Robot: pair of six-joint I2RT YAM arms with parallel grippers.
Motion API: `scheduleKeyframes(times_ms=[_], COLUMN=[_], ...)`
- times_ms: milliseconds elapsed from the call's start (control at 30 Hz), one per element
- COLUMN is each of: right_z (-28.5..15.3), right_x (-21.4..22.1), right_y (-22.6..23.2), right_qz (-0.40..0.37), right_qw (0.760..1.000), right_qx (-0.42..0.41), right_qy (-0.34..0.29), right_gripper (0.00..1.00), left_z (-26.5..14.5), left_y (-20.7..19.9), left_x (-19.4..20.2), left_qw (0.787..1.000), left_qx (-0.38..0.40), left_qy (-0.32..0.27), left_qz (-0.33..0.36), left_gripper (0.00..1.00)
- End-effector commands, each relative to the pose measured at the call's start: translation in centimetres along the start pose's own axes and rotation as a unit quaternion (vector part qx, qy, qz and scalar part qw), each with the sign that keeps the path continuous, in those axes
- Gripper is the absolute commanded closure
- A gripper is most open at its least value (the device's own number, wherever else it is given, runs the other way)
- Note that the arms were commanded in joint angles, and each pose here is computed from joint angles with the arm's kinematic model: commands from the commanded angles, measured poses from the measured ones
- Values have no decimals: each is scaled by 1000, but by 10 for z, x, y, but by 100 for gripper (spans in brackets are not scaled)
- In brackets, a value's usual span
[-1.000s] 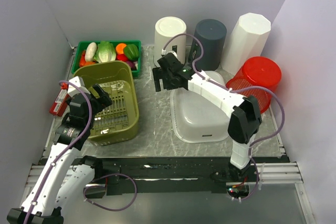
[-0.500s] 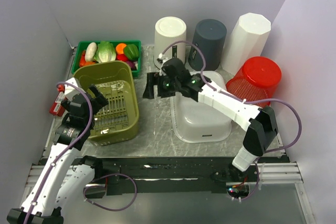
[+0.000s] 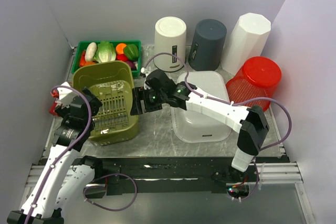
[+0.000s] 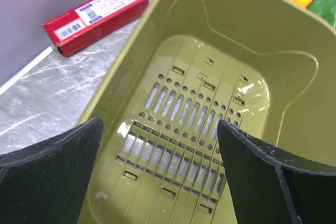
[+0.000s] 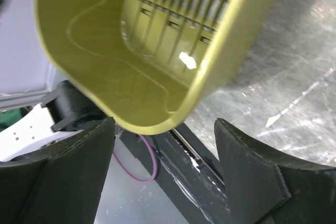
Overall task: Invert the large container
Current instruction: Adjust the container at the center of the board, then move the container to the center of the board.
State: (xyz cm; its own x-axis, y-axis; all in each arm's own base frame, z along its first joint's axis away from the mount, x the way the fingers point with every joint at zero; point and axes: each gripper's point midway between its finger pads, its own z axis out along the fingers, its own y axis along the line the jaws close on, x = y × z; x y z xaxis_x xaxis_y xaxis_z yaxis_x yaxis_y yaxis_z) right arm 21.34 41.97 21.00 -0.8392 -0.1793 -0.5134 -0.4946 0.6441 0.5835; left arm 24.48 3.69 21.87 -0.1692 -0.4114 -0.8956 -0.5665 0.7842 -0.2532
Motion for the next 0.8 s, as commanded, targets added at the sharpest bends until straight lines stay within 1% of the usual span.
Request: scheduleKeyframes(times_ms=[0,67,333,467,633,767], right_z=[7,9,17,24,32,36], right_x=[0,0,4,4,-8,-7], right_y=[-8,-15,-24,-32,-39,-47], right_qz=[-5,-10,-27,-25,-30,-25], right_qw=[999,999,997,996,994,992], right_qx=[34,49,65,84,104,127], right_qy=[10,9,23,26,2,11], right_gripper=[20,21,29,29,27,28], left_z=[-10,-11,-7,-6,-6,-4], left_y=[10,12,10,8,4,-1], left_x=[-28,-29,-25,-24,-23,-21], left_qw=[998,998,998,998,999,999], left_qx=[-24,-26,-29,-25,-14,-4], left_qy=[-43,-46,-37,-34,-30,-27], left_qz=[-41,-45,-37,-36,-33,-28], left_gripper=[4,4,4,4,4,4])
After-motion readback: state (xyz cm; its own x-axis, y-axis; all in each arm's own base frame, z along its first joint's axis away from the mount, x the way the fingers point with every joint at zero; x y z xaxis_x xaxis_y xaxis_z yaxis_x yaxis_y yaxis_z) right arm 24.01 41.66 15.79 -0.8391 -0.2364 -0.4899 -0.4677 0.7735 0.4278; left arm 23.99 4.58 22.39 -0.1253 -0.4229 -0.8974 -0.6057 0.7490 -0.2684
